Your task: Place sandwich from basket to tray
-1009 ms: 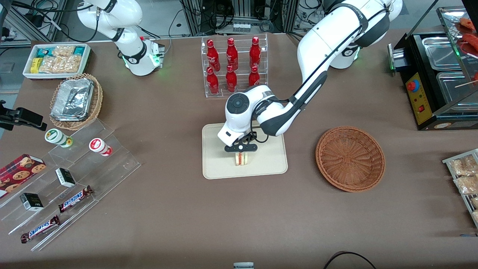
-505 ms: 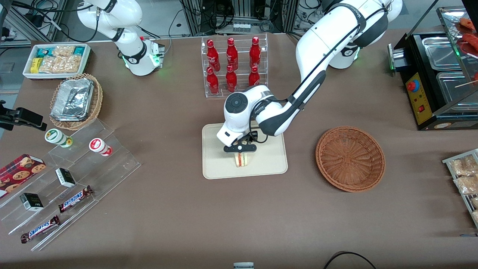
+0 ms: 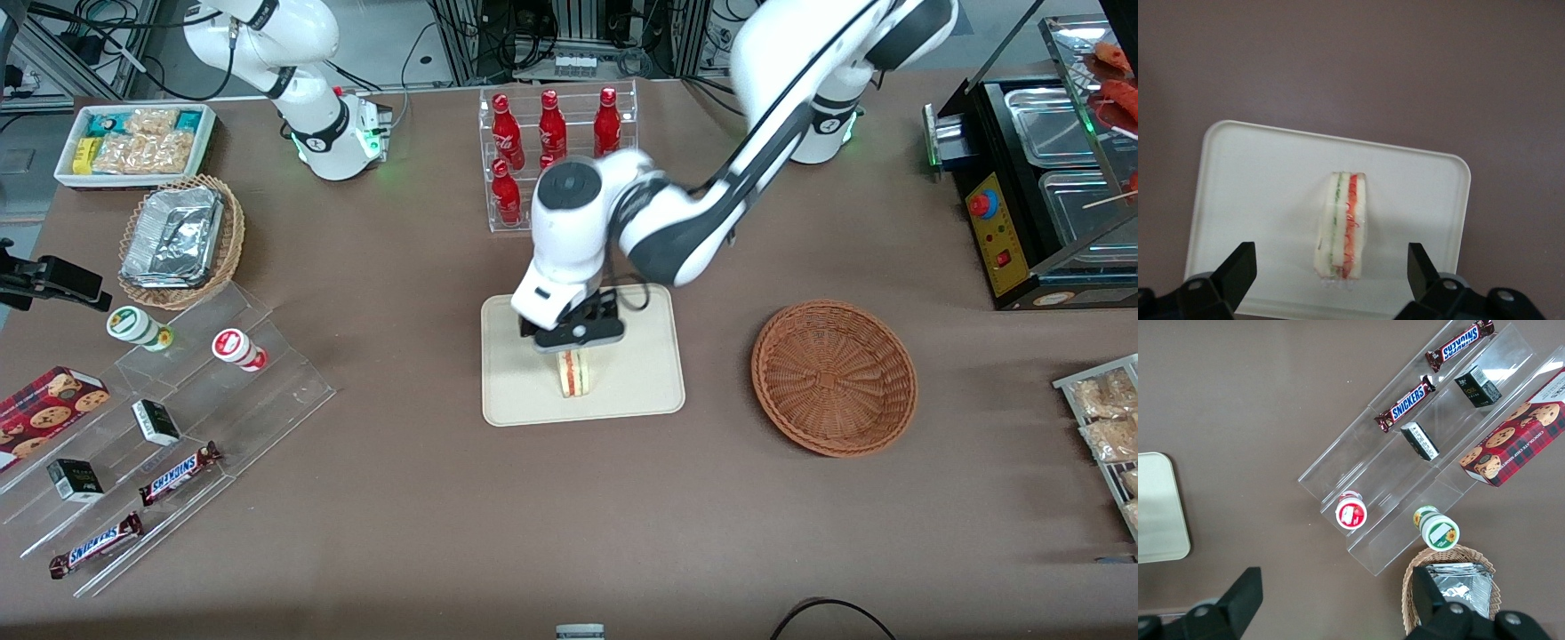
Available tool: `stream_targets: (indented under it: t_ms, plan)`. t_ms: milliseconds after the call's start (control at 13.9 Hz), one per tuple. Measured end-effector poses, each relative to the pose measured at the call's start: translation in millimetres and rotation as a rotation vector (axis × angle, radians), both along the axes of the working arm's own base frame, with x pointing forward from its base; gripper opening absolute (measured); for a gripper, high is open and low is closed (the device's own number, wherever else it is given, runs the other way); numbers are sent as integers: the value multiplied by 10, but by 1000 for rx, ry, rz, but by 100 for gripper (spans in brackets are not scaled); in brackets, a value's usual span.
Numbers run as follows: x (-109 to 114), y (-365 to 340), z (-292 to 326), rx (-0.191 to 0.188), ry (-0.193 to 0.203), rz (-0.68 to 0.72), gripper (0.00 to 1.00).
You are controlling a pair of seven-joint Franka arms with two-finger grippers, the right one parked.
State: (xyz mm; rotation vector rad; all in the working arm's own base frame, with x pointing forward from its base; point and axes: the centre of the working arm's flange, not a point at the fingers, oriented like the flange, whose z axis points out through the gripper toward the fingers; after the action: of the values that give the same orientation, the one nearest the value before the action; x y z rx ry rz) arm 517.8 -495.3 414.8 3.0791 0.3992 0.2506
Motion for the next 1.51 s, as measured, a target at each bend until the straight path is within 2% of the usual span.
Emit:
stream_targets:
  t_ms: [144,288,432,649,793,937,1153,1514]
  plan:
    - [131,498,586,39,0,100,100]
    - [271,1076,1063,53,15,191,100]
    - [364,1652,1397,63,63,194,100]
    - [448,2448,1685,85,147,115,100]
    - [530,2979,1819,74,174,46,100]
    - [580,3558,1919,43,193,-40,100]
    - [515,4297,2031,29,202,-167,100]
    - [476,4423,2000,32,211,-233,100]
